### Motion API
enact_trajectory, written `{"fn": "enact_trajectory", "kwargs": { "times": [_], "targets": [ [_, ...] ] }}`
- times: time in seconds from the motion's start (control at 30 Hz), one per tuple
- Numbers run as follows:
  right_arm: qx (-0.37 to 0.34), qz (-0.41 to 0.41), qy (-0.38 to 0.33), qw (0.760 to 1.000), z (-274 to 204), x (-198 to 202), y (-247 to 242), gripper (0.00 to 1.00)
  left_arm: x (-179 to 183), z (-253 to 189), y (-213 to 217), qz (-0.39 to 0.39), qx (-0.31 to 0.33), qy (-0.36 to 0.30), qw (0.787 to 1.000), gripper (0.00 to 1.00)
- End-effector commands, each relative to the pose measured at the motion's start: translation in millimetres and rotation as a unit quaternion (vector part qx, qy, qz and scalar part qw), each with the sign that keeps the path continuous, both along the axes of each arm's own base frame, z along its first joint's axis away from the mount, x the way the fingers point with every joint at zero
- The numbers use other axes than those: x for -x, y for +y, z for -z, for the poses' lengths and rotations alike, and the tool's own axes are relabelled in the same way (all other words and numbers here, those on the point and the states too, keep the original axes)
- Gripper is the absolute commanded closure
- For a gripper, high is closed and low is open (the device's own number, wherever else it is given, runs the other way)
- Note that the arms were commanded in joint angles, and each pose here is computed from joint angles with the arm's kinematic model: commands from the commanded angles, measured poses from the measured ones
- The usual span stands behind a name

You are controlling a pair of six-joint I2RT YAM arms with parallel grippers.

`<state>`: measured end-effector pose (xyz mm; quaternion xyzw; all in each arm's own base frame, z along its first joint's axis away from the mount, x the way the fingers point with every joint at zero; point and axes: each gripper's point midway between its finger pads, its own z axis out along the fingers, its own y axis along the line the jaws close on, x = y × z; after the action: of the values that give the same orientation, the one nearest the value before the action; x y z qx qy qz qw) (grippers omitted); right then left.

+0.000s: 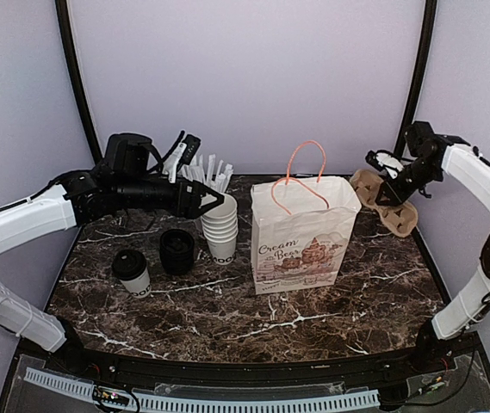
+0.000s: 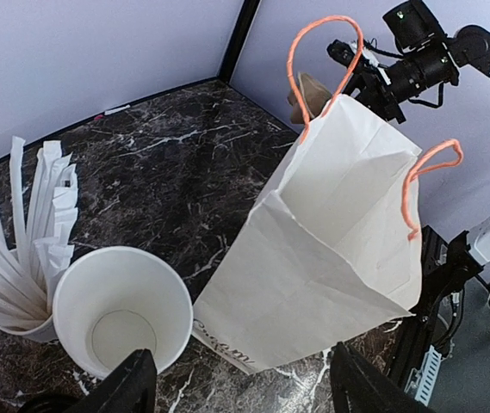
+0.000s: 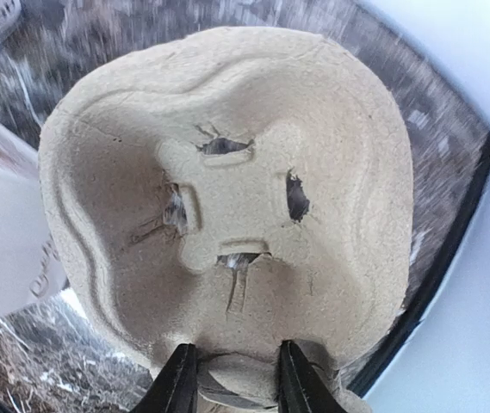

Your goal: Pack the takeout coffee

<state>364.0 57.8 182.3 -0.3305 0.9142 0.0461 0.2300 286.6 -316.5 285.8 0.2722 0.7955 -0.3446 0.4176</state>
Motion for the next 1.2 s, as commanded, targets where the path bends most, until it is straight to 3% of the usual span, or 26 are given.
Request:
{"fn": "enact_trajectory", "kwargs": {
  "times": [0.0,0.3,0.5,0.67,0.77,0.87,1.03,1.17],
  "targets": [
    [-0.062,-0.028,-0.102,0.992,-84.2,-8.1,19.8,0.69,12.0,-38.6,-17.3,0.053,0.037,-0.035,0.997,0.28],
    [-0.186,-0.165,-0.246,0.937,-222.1,24.3,89.6,0.64,8.0,-33.7,-58.2,0.073,0.033,-0.007,0.997,0.29],
    [-0.234,-0.242,-0.299,0.893,-270.7,58.6,134.9,0.61,21.6,-56.1,-84.1,0.107,0.044,-0.041,0.992,0.29],
    [-0.278,-0.29,-0.303,0.864,-285.0,78.6,166.7,0.6,3.5,-52.5,-84.6,0.065,0.015,-0.042,0.997,0.3],
    [-0.275,-0.283,-0.302,0.868,-281.6,70.4,171.4,0.61,-1.0,-52.4,-83.4,0.051,0.014,-0.041,0.998,0.3],
    [-0.23,-0.245,-0.316,0.887,-267.8,50.2,160.5,0.65,-0.5,-48.5,-79.7,0.045,0.009,-0.037,0.998,0.3],
    [-0.171,-0.155,-0.332,0.915,-235.7,15.8,116.9,0.67,2.6,-40.5,-70.0,0.037,-0.005,-0.036,0.999,0.3],
    [-0.138,-0.083,-0.302,0.94,-191.2,-19.6,72.3,0.64,5.7,-41.4,-60.7,0.028,-0.005,-0.044,0.999,0.3]
  ]
}}
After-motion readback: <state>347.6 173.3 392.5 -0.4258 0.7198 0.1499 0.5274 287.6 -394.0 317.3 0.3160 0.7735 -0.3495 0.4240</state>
